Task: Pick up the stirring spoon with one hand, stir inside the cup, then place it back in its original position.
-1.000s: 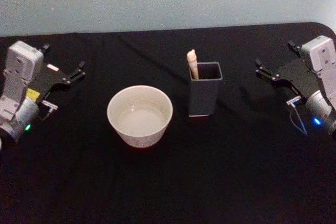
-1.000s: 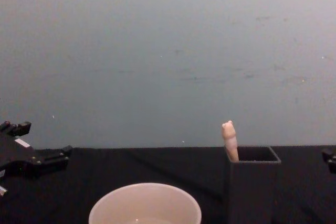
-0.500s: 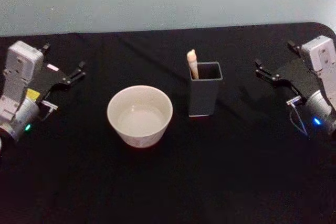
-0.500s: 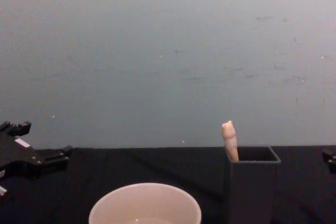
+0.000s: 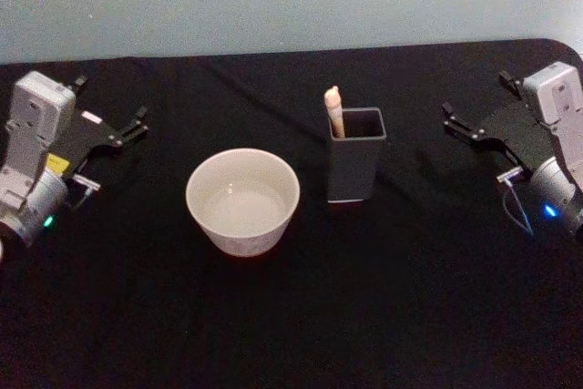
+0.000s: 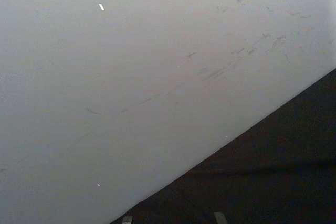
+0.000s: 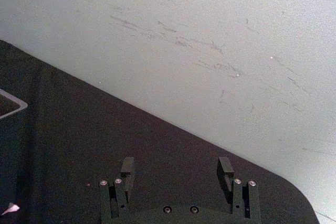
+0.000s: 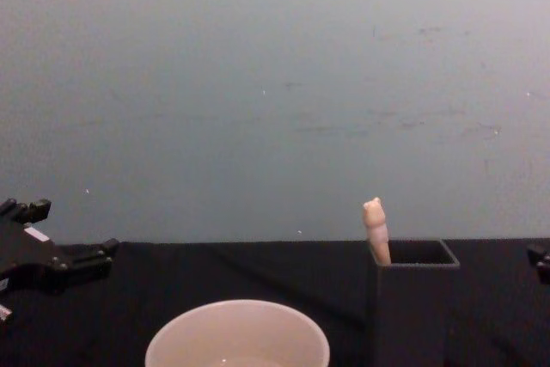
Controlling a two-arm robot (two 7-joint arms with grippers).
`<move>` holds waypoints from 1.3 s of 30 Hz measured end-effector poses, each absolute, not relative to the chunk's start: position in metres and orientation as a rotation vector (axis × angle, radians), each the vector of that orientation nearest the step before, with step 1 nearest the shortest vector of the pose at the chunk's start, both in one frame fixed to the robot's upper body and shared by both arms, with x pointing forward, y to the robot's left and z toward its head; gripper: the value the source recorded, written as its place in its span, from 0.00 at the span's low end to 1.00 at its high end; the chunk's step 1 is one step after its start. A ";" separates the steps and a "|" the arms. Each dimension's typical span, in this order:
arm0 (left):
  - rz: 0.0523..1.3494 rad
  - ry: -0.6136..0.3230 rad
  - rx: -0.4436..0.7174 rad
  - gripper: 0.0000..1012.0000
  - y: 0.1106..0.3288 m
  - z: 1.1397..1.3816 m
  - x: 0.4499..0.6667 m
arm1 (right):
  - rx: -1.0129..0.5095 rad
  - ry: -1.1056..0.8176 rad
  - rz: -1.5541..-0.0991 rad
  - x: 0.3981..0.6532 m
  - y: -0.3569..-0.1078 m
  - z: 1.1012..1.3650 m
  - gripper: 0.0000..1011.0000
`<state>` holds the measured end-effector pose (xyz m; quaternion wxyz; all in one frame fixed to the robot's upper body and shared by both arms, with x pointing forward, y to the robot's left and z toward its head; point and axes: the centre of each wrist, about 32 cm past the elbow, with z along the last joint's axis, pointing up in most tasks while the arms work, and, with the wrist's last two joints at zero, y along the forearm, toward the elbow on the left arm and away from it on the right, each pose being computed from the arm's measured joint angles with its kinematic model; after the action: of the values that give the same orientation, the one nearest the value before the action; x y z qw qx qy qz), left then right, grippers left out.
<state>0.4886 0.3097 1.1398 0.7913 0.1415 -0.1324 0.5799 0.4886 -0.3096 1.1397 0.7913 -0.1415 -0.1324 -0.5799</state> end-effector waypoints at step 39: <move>1.248 -0.285 0.304 0.99 0.310 1.140 0.489 | -0.208 -0.026 -0.944 0.457 -0.269 1.225 0.99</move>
<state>0.4886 0.3096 1.1398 0.7913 0.1415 -0.1325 0.5799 0.4570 -0.2688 1.2246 0.8853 -0.0999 -0.0125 -0.4540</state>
